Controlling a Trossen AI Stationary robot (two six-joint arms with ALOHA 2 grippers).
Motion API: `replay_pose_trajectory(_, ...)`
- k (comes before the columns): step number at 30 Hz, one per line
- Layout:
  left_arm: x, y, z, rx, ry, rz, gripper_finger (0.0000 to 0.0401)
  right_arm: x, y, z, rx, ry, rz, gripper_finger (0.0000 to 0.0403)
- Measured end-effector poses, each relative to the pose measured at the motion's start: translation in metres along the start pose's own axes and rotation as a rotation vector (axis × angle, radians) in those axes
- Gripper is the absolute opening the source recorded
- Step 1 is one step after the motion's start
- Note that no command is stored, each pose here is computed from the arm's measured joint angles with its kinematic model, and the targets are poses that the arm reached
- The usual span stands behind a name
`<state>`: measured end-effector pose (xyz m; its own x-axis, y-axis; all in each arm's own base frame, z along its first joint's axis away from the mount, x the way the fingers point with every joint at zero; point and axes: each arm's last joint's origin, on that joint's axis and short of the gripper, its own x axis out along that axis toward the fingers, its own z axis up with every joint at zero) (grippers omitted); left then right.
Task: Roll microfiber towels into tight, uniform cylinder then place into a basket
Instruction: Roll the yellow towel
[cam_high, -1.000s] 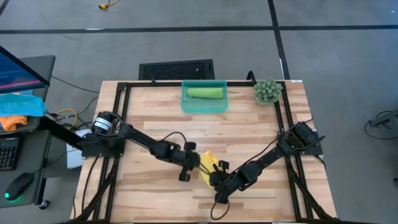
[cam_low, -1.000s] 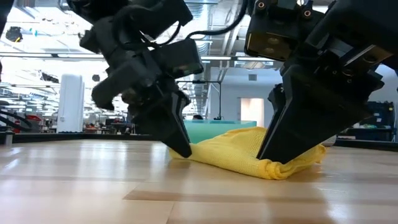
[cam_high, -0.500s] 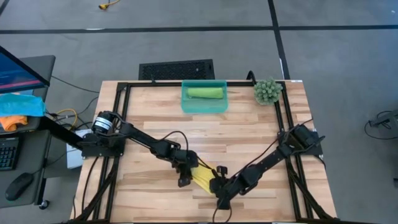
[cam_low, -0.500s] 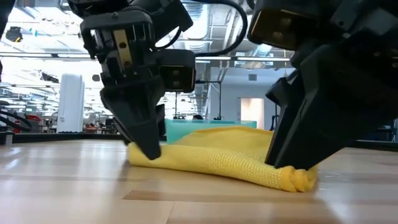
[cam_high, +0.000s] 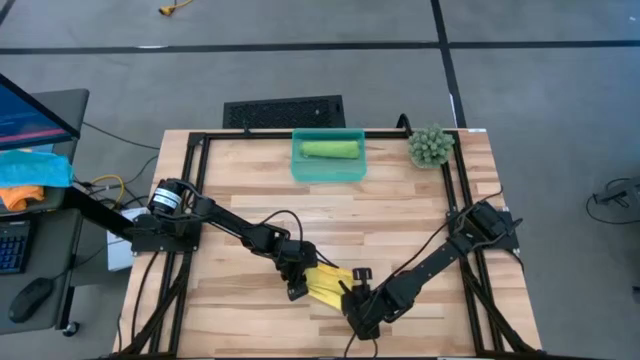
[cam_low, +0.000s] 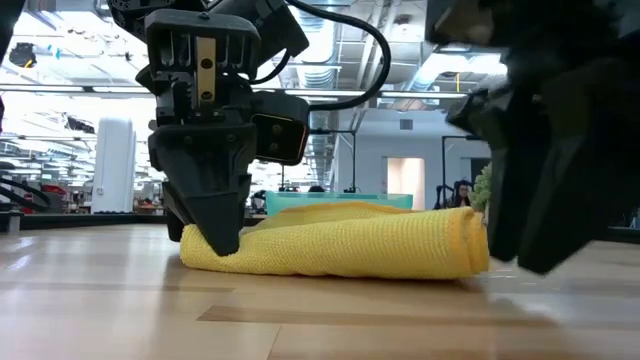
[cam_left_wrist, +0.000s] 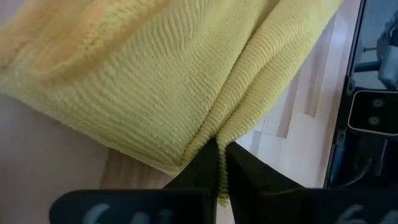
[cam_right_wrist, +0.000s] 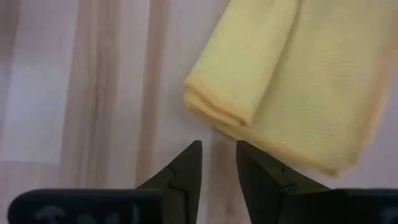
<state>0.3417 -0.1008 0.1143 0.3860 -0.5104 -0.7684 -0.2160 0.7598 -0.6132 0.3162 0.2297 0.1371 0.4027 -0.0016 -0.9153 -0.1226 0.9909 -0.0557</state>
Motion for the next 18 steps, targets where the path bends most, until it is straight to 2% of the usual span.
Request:
replay_pose_trajectory(5, 0.000, 0.000, 0.000, -0.036, -0.002, -0.001, 0.0009, -0.016, 0.008, 0.000, -0.052, 0.029, -0.119, 0.0122)
replay_pose_trajectory(8, 0.000, 0.000, 0.000, -0.061, -0.003, -0.002, 0.0009, -0.029, 0.021, -0.003, -0.096, -0.022, -0.232, 0.0122)
replay_pose_trajectory(12, 0.000, -0.001, 0.000, -0.102, 0.006, -0.012, 0.0009, -0.039, 0.040, -0.011, -0.155, -0.168, -0.374, 0.0122)
replay_pose_trajectory(15, 0.000, -0.001, 0.000, -0.145, 0.008, -0.014, 0.0009, -0.038, 0.047, -0.015, -0.155, -0.232, -0.390, 0.0122)
replay_pose_trajectory(18, 0.000, -0.001, 0.000, -0.167, 0.014, -0.022, 0.0009, -0.031, 0.045, -0.015, -0.153, -0.221, -0.343, 0.0122)
